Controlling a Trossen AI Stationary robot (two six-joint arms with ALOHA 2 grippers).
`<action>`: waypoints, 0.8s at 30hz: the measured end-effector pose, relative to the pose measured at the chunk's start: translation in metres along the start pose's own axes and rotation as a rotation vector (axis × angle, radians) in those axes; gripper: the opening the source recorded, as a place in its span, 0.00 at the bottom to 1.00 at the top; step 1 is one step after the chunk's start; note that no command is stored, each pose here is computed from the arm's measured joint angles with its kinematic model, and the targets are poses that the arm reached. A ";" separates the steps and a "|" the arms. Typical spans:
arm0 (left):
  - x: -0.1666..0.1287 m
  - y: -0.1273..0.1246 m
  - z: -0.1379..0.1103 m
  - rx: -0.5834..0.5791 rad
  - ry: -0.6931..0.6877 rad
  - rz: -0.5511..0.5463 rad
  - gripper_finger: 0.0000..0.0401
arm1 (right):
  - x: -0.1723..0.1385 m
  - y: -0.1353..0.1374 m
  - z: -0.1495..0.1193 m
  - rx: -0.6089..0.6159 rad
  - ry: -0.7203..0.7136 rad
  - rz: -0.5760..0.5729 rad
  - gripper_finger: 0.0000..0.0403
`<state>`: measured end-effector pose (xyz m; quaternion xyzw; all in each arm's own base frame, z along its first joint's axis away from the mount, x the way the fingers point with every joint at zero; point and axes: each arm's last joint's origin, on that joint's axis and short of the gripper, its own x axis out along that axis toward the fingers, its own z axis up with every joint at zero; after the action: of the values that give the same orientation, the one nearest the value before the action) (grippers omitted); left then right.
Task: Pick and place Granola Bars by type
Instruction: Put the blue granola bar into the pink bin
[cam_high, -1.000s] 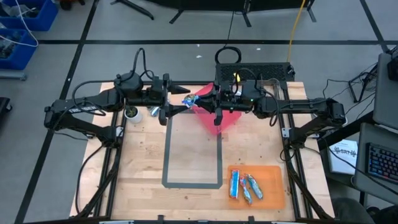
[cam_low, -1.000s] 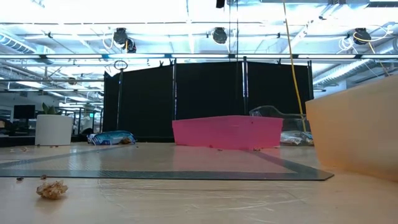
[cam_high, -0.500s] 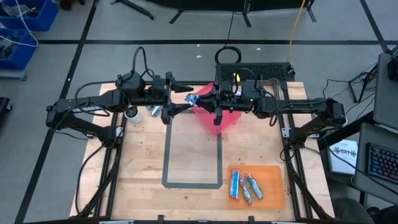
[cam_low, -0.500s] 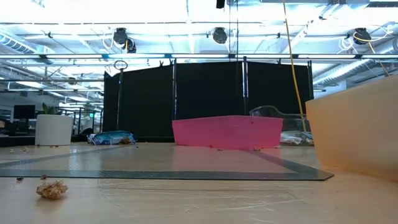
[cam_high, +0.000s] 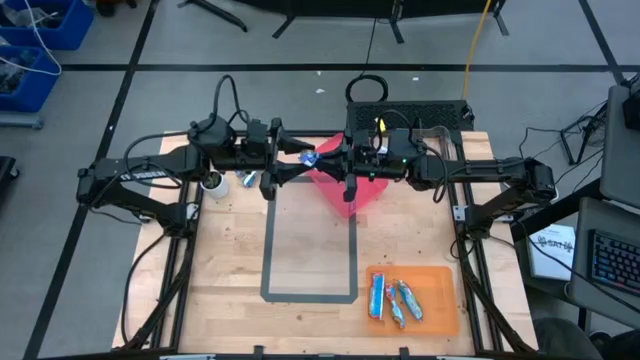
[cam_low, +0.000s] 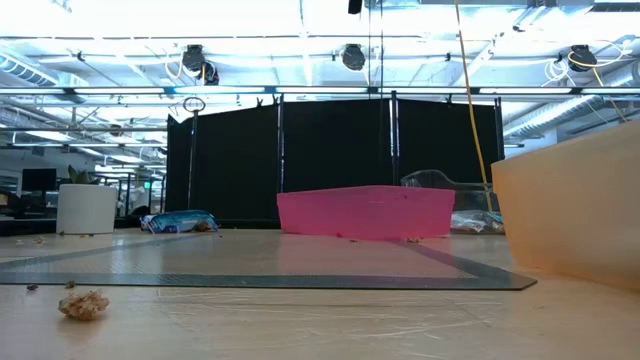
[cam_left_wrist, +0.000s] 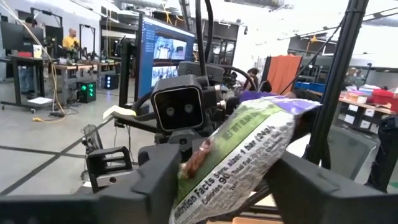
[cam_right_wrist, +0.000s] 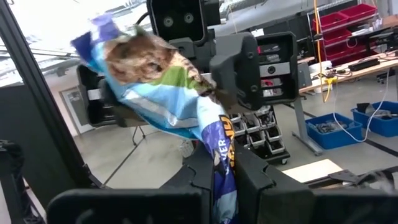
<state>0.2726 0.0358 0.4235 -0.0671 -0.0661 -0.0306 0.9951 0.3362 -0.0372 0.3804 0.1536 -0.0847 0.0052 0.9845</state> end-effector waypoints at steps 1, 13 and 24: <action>0.000 -0.001 0.000 0.001 -0.001 -0.003 0.53 | 0.000 0.000 0.000 0.000 0.000 0.000 0.05; 0.000 0.000 0.000 0.013 -0.002 0.017 0.13 | 0.000 0.000 0.001 -0.004 -0.007 0.002 0.08; 0.000 0.000 0.000 0.006 -0.005 0.015 0.11 | 0.000 0.000 0.001 -0.062 0.011 0.056 0.32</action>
<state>0.2726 0.0354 0.4238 -0.0645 -0.0683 -0.0228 0.9953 0.3358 -0.0379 0.3809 0.1205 -0.0835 0.0308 0.9887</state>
